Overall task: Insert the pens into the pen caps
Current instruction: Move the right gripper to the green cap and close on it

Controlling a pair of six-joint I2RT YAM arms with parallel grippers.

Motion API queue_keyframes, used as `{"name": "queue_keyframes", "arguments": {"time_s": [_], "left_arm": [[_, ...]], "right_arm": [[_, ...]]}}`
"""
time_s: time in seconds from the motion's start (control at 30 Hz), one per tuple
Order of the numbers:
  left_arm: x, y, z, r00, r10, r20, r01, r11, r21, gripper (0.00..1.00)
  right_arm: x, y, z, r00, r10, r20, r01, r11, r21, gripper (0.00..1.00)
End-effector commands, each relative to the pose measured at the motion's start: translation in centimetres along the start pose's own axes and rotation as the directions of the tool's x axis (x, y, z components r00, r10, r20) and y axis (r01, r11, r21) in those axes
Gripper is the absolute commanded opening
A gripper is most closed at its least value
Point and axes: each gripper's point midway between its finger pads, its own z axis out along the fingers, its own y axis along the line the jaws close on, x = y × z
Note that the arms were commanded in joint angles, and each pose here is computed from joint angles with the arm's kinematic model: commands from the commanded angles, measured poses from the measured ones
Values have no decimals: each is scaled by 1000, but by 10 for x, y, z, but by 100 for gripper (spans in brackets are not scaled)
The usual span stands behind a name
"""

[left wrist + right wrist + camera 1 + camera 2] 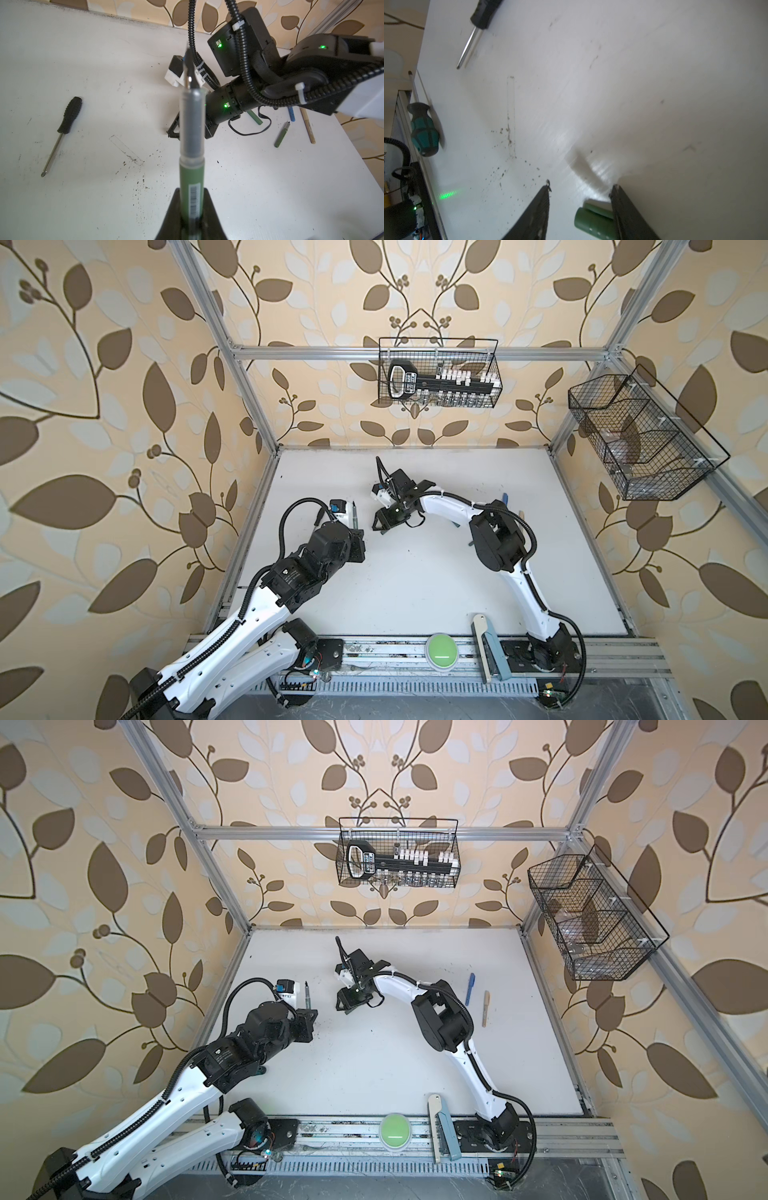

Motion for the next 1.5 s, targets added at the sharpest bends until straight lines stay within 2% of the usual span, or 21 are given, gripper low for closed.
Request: {"name": "queue_keyframes", "arguments": {"time_s": [0.0,0.13,0.3,0.43,0.5,0.73,0.9,1.47], "left_arm": [[-20,-4,-3,998,8,61,-8,1000,4,0],[-19,-6,-1,999,16,52,-16,1000,7,0],[-13,-13,4,998,38,42,-40,998,51,0],[-6,-16,10,997,66,42,-70,994,83,0],[-4,-17,12,996,73,43,-76,993,94,0],[3,-21,14,993,110,54,-116,984,135,0],[8,-25,13,989,134,58,-142,976,167,0],[13,-22,14,986,157,54,-164,973,164,0]], "right_arm": [[37,13,-4,989,-62,-133,60,998,-18,49],[45,15,-15,986,-31,-163,28,999,-25,45],[27,32,-56,998,-1,-60,0,1000,-9,42],[29,18,-85,995,99,18,-100,990,101,46],[41,2,-90,990,138,16,-139,973,184,48],[58,-16,-65,978,189,-85,-162,955,249,50],[50,-21,-49,975,194,-108,-158,947,280,50],[60,-23,-8,963,200,-180,-118,914,388,49]]}}
